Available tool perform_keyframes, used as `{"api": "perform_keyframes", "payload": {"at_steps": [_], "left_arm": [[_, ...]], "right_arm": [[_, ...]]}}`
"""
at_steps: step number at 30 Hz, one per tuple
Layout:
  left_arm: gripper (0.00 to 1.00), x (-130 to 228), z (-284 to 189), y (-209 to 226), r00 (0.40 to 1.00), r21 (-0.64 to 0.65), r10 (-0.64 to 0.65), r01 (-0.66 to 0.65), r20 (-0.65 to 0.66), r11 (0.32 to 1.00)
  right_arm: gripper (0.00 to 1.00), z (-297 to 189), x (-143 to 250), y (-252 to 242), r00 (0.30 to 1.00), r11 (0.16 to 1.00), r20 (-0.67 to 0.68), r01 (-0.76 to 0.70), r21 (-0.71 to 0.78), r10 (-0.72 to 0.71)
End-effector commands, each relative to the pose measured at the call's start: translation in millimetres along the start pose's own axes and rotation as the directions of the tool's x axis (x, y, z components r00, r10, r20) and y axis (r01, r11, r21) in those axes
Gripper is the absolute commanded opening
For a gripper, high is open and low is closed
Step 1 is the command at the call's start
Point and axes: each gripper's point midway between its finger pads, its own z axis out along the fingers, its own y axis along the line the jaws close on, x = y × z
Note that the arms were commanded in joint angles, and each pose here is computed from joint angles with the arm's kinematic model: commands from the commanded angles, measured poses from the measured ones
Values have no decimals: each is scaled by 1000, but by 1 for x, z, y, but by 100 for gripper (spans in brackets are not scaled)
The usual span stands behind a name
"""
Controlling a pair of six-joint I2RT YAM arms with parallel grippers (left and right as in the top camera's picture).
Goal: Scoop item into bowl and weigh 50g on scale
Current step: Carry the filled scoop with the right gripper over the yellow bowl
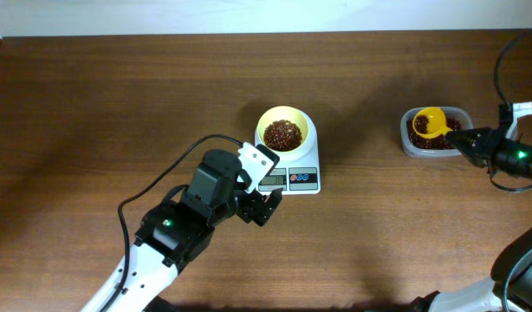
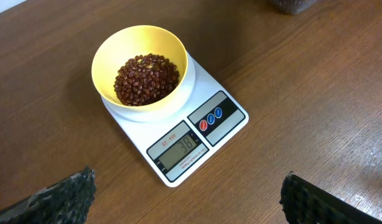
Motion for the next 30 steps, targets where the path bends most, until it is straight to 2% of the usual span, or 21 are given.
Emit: {"api": "perform_keyframes", "payload": {"at_steps": [1,12,20,23,30], "left_arm": [[99,3,2,-1,1000,5,-13,13,-8,1000],[99,3,2,-1,1000,5,-13,13,-8,1000],[99,3,2,-1,1000,5,-13,13,-8,1000],[99,3,2,-1,1000,5,-13,13,-8,1000],[99,4,2,-1,1000,5,-13,13,-8,1000]], "right_arm": [[4,10,-2,16,999,998,-17,35,-48,-36],[4,87,35,67,964,982,-216,125,-139,-154],[4,139,46,106,945,973,-269,138,-187,-186],[4,155,52,111,942,979,-286,137,-151,-176],[4,189,76,139,904,953,-317,236,-191,-287]]}}
